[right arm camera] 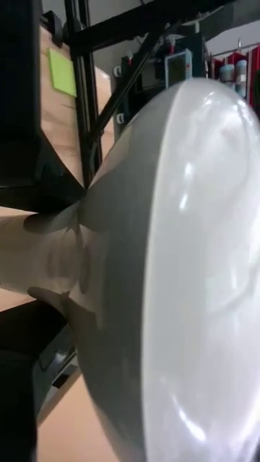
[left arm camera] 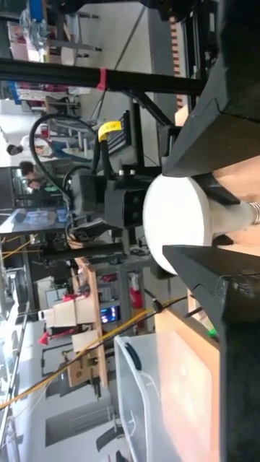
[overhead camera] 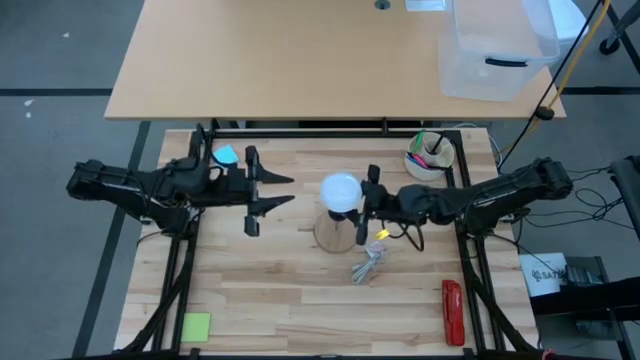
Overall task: Screw lightbulb
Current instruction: Insert the lightbulb into the lamp
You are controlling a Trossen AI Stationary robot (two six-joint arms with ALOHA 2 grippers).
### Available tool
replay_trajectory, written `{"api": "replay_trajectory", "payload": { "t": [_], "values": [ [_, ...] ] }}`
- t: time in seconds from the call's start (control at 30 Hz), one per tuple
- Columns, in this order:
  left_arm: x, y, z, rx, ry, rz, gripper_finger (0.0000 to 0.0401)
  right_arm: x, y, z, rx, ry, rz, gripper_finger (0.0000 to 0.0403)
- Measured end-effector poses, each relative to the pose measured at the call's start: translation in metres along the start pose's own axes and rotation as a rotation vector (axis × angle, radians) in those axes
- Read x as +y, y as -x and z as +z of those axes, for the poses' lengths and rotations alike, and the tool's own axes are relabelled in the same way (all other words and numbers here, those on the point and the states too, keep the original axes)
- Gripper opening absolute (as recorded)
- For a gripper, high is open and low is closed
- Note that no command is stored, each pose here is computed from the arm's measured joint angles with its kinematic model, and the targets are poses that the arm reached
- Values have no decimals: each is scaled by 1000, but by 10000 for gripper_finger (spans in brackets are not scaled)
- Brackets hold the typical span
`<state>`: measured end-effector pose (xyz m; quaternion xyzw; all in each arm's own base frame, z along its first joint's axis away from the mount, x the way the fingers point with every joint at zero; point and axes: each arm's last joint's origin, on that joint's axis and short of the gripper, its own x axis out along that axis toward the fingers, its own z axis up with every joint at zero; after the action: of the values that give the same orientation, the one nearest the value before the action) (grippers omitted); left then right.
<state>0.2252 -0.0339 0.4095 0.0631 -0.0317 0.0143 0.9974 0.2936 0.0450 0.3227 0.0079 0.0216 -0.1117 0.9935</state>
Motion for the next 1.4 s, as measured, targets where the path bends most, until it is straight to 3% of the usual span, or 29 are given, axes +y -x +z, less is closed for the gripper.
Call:
{"api": "replay_trajectory", "payload": {
  "t": [0.93, 1.2, 1.4],
  "values": [
    [-6, 11, 8, -34, 1, -14, 170, -6, -10, -17, 87, -9, -63, 160],
    [-6, 12, 7, -25, -2, -15, 170, -8, 0, -42, -60, -44, -51, 160],
    [-6, 12, 7, -25, -11, -14, 170, -10, 2, -55, -38, -33, -47, 160]
  ]
}}
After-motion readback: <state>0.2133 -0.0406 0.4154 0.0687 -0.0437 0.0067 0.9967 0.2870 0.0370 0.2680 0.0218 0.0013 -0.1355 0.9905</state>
